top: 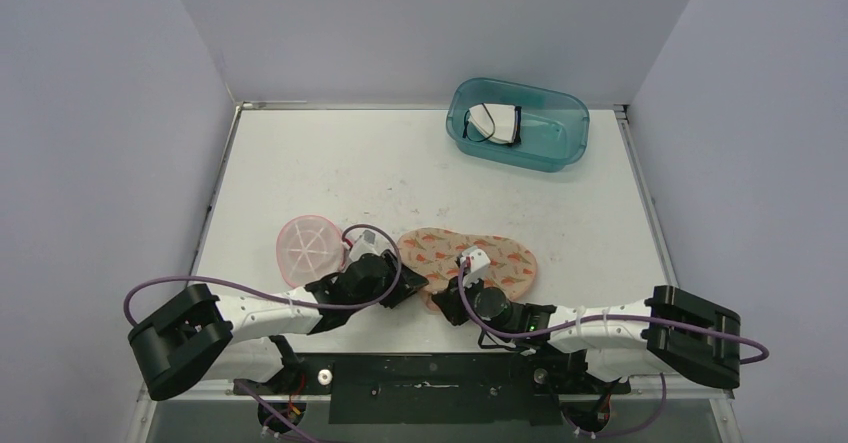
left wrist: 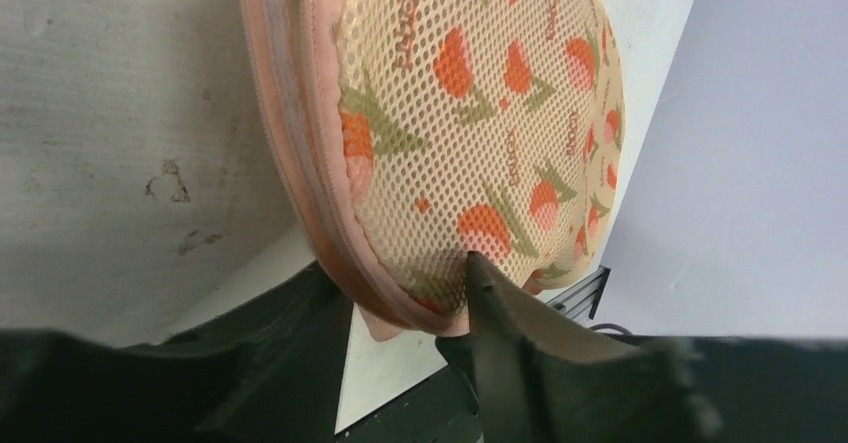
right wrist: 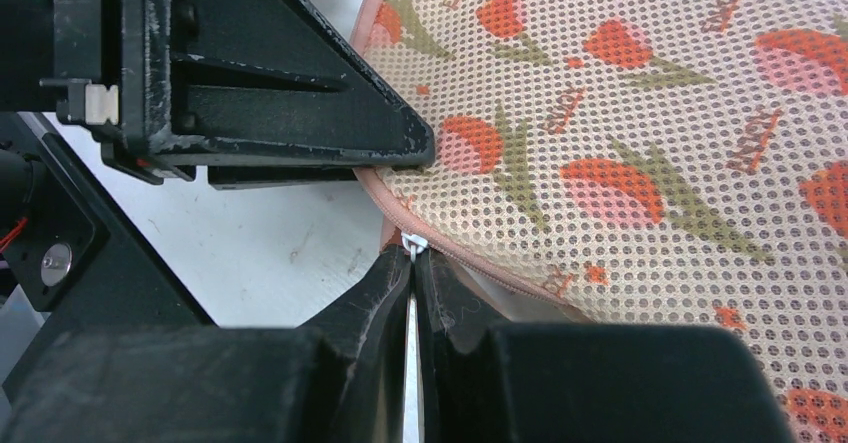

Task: Unzip the laundry bag and remove the bra
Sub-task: Unzip the laundry bag at the center of the board.

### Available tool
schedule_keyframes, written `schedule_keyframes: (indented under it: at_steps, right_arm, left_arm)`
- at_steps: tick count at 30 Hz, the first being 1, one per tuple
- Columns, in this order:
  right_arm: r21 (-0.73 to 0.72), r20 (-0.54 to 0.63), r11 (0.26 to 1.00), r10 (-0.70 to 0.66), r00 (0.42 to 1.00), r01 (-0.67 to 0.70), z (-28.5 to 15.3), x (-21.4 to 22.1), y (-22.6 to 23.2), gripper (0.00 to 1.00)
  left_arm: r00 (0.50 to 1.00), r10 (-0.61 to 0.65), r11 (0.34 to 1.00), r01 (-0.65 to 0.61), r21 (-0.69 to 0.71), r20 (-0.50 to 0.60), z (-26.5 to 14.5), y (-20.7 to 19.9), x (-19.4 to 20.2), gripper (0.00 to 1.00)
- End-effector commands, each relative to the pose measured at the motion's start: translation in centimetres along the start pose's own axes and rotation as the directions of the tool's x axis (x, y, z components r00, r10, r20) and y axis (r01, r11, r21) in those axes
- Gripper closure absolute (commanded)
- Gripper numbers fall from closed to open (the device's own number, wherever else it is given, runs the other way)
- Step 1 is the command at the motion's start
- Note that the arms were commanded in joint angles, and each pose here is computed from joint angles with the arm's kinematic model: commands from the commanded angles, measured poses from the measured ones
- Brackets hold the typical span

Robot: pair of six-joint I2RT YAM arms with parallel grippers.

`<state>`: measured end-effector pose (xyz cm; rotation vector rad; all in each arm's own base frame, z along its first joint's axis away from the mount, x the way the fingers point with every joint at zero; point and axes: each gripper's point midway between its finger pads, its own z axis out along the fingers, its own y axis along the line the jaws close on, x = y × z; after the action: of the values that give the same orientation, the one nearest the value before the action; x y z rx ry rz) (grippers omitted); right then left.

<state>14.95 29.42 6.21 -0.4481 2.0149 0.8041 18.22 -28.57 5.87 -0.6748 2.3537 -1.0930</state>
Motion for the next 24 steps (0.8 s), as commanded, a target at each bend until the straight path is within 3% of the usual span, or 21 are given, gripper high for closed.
schedule_keyframes:
  at_steps: [1,9,24]
  right_arm:
    - [-0.041,0.063,0.999,0.018,0.998,-0.016,0.0,-2.2,1.5,0.95]
    - [0.001,0.051,1.000,0.014,0.999,-0.014,-0.4,-2.0,0.7,0.95]
    - [0.144,0.027,0.989,0.032,0.999,-0.036,-1.8,-1.3,-2.4,0.95]
  left_arm:
    - [0.998,-0.033,0.996,0.028,0.090,0.052,0.2,-3.3,-1.5,0.69]
    - [0.994,-0.057,0.998,0.053,0.043,0.097,-0.1,-1.9,-2.4,1.00]
    - [0.988,-0.060,0.998,0.057,0.025,0.143,-1.0,-1.3,-3.5,1.00]
